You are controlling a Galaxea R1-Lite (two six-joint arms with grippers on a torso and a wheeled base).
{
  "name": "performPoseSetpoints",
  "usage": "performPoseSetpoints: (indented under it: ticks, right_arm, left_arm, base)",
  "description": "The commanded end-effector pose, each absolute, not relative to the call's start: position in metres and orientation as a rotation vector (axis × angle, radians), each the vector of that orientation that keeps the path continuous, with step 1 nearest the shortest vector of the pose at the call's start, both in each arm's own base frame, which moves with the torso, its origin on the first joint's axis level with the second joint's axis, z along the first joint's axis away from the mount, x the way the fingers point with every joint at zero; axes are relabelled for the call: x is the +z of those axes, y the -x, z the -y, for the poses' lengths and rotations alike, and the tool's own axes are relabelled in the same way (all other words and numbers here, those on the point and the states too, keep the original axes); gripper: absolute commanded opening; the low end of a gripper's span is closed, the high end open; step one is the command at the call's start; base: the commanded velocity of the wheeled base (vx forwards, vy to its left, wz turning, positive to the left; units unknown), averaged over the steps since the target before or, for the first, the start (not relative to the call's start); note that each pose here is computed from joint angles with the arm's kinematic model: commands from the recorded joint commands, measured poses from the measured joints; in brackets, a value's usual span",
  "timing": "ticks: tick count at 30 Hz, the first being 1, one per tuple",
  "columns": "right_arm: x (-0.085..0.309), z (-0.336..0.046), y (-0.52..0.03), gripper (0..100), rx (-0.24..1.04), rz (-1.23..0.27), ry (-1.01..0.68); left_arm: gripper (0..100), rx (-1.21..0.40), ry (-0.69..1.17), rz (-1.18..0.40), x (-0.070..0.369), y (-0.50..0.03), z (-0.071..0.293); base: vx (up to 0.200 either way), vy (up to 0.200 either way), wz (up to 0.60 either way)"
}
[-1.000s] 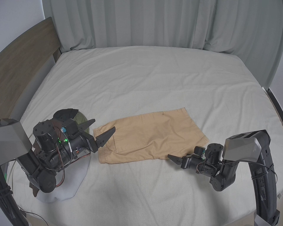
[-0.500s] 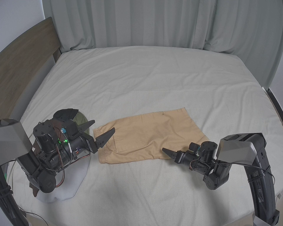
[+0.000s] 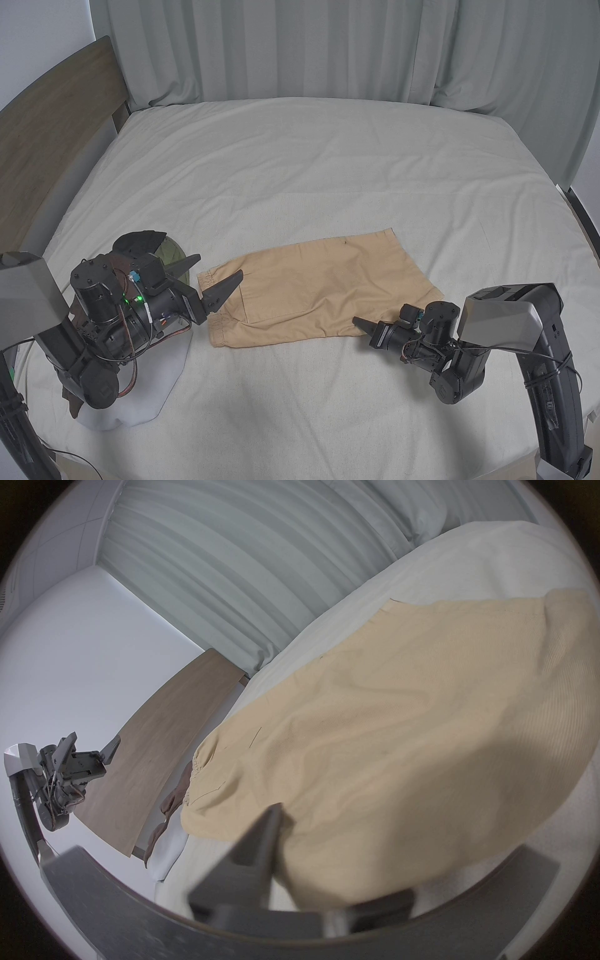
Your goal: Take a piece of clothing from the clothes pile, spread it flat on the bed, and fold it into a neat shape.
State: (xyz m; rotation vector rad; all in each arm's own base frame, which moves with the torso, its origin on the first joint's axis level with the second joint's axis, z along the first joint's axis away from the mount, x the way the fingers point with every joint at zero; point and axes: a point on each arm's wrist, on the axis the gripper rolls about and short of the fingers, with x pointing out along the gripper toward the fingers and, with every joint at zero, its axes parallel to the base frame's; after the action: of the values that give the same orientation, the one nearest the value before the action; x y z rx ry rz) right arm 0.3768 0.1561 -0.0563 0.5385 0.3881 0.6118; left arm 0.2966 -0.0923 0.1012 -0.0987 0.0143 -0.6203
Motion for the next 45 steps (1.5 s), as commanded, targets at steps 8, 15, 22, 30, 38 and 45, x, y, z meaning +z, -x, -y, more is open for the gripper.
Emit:
performPoseSetpoints:
  ticks: [8, 15, 22, 30, 38, 45]
  right_arm:
    - [-0.057, -0.153, -0.368, 0, 0.607, -0.417, -0.537]
    - [-0.044, -0.146, -0.349, 0, 0.595, -0.457, -0.536]
    - [-0.033, -0.141, -0.328, 0, 0.588, -0.502, -0.529]
    - [-0.026, -0.138, -0.295, 0, 0.573, -0.582, -0.511]
    - [-0.023, -0.128, -0.265, 0, 0.524, -0.656, -0.491]
    - [-0.027, -0.122, -0.247, 0, 0.491, -0.728, -0.476]
  left_arm:
    - [100, -0.621, 0.101, -0.022, 0.099, -0.297, 0.092]
    - [100, -0.619, 0.101, -0.029, 0.097, -0.297, 0.092]
    - [100, -0.621, 0.102, -0.034, 0.096, -0.297, 0.092]
    - [100, -0.619, 0.104, -0.035, 0.096, -0.297, 0.092]
    - [100, -0.619, 0.106, -0.038, 0.095, -0.297, 0.092]
    - [100, -0.619, 0.106, -0.037, 0.095, -0.297, 0.092]
  base:
    - [0.0, 0.0, 0.0]
    - [0.0, 0.0, 0.0]
    - [0.0, 0.0, 0.0]
    - [0.0, 0.0, 0.0]
    - [0.0, 0.0, 0.0]
    - [0.0, 0.0, 0.0]
